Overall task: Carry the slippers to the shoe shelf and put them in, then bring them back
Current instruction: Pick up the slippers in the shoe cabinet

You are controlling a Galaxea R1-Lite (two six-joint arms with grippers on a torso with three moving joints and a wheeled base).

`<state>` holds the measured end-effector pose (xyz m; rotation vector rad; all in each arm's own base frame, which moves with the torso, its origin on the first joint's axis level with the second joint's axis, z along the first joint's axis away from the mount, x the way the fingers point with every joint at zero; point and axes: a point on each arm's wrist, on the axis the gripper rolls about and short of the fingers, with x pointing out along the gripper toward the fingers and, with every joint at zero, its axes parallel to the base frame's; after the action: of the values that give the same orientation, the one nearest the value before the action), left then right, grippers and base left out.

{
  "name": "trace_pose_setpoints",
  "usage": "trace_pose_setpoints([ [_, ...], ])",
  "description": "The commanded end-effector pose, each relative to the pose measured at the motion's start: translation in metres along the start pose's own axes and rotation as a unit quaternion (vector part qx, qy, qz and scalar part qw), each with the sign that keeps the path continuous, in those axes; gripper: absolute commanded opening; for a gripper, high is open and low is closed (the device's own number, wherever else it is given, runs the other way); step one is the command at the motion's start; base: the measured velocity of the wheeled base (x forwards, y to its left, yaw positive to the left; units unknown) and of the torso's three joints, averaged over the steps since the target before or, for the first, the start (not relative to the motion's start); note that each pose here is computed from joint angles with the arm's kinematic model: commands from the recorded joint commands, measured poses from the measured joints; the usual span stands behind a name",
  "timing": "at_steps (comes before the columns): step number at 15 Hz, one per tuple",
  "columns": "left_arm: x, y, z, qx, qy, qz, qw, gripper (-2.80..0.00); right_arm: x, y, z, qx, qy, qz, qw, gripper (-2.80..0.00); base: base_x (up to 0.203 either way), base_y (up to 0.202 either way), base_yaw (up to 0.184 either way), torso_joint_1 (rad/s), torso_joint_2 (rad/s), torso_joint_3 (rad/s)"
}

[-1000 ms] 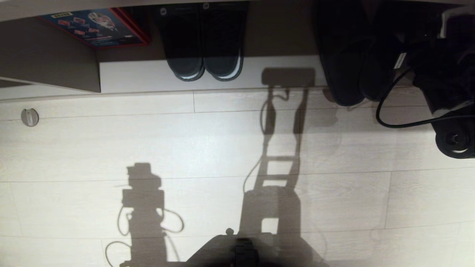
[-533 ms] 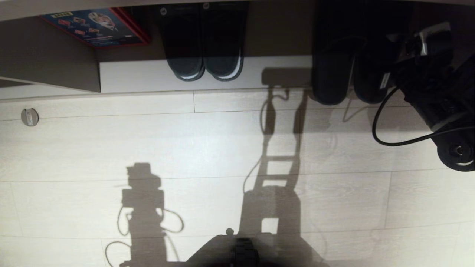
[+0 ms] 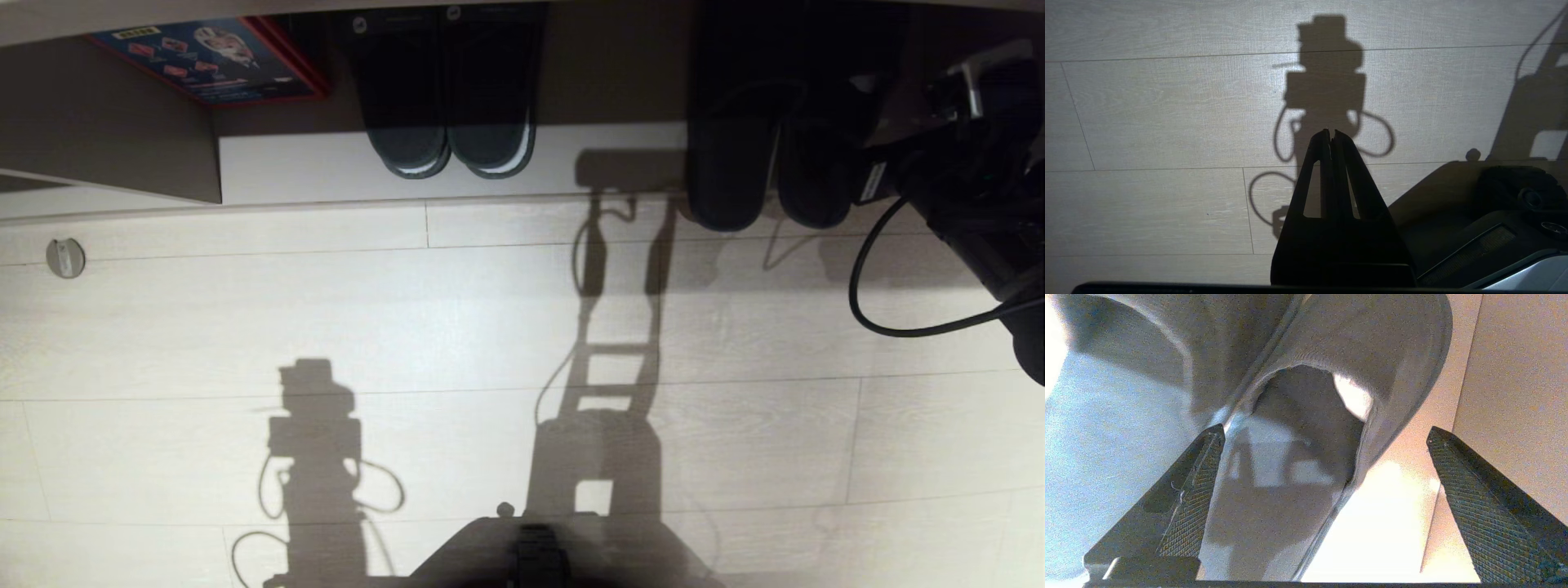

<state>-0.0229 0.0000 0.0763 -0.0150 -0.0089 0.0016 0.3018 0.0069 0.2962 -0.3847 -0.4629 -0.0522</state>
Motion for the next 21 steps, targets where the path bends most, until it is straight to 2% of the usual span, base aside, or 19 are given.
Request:
trace_pose_setpoints([
  [1, 0.0, 0.0, 0.0, 0.0, 0.0, 0.0, 1.0, -2.8, -0.022, -0.005, 0.015, 0.021, -0.006, -0.001, 1.0, 0.0, 0.0, 0.0, 0.0, 0.0, 0.0, 0.0],
  [3, 0.0, 0.0, 0.0, 0.0, -0.001, 0.0, 1.0, -2.8, -0.037, -0.004, 0.017, 0.046, 0.002, 0.005, 0.999, 0.0, 0.0, 0.0, 0.0, 0.0, 0.0, 0.0],
  [6, 0.0, 0.0, 0.0, 0.0, 0.0, 0.0, 1.0, -2.8, -0.082, 0.003, 0.025, 0.081, 0.02, 0.033, 0.996, 0.0, 0.0, 0.0, 0.0, 0.0, 0.0, 0.0],
  [7, 0.0, 0.0, 0.0, 0.0, 0.0, 0.0, 1.0, -2.8, -0.09, 0.007, 0.026, 0.09, 0.024, 0.046, 0.995, -2.8, 0.0, 0.0, 0.0, 0.0, 0.0, 0.0],
  [13, 0.0, 0.0, 0.0, 0.0, -0.001, 0.0, 1.0, -2.8, -0.172, -0.008, 0.055, 0.098, 0.035, 0.065, 0.992, -2.8, 0.0, 0.0, 0.0, 0.0, 0.0, 0.0],
  [21, 0.0, 0.0, 0.0, 0.001, 0.0, 0.0, 1.0, -2.8, -0.297, -0.017, 0.057, 0.118, 0.055, 0.052, 0.99, -2.8, 0.0, 0.0, 0.0, 0.0, 0.0, 0.0],
])
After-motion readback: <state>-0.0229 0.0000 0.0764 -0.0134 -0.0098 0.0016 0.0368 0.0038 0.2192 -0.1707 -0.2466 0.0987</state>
